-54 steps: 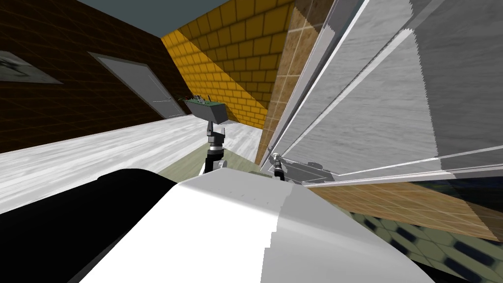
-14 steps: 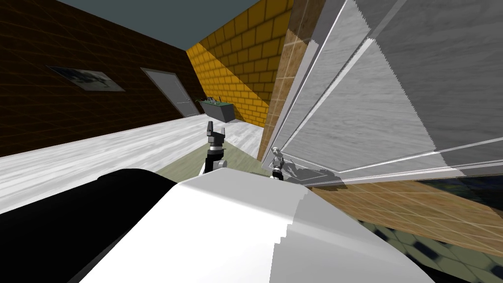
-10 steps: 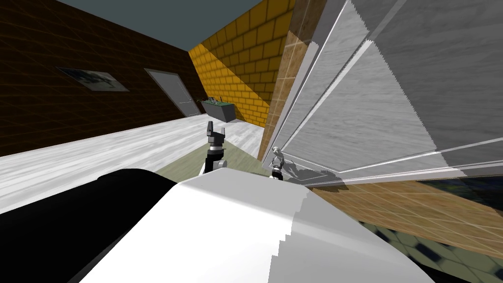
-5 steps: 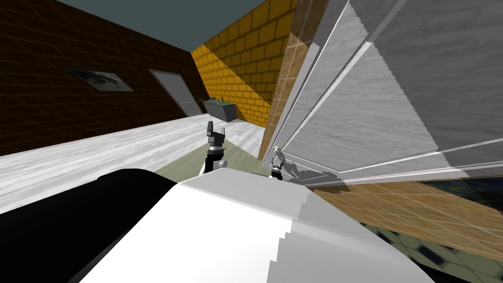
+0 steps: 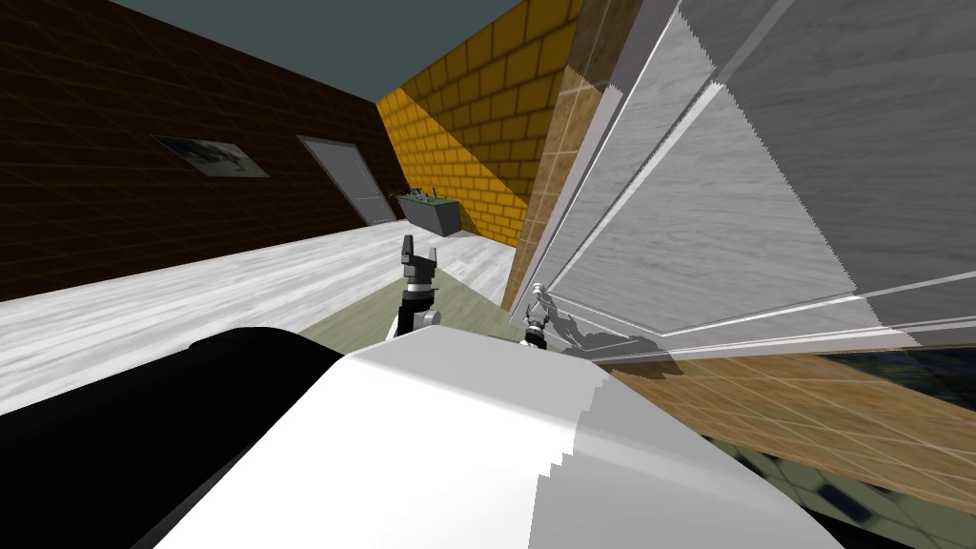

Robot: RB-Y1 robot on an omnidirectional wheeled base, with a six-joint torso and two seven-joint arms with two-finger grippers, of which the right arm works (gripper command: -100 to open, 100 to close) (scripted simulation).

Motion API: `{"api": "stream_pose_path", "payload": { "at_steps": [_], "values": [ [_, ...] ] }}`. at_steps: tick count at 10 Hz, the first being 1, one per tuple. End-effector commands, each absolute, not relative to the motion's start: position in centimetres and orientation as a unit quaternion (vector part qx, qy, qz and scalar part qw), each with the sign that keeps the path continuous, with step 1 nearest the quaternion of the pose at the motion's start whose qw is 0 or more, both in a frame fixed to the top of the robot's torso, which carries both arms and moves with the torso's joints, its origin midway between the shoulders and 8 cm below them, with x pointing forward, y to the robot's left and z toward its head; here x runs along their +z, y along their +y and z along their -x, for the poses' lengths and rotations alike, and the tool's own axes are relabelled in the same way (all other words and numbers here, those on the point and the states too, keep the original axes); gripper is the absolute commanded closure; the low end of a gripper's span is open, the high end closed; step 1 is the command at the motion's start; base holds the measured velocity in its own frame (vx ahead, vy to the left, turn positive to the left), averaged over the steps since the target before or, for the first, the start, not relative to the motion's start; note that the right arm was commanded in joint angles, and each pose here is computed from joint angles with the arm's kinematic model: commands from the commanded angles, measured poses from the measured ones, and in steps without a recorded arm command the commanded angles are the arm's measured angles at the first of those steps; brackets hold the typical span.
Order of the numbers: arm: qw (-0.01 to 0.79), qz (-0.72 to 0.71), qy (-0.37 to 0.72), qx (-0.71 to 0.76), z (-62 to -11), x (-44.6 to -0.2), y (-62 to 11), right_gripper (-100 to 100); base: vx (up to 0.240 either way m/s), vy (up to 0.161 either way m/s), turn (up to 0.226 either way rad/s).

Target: Push the door open

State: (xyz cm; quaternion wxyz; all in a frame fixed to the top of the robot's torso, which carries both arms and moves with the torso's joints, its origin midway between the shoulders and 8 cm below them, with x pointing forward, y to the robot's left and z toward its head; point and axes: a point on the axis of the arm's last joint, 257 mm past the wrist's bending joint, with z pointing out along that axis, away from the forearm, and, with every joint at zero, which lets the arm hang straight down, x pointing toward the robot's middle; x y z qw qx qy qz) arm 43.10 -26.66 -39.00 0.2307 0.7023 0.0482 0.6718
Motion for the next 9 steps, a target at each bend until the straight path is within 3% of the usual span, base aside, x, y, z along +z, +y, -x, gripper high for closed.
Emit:
{"api": "stream_pose_path", "payload": {
  "at_steps": [1, 9],
  "values": [
    [0.217, -0.703, 0.031, 0.676, -43.07, -39.01, -26.59, -100, -0.025, 0.002, 0.014],
    [0.131, -0.702, -0.074, 0.696, -42.71, -39.13, -25.87, -100, -0.027, 0.002, 0.027]
  ]
}}
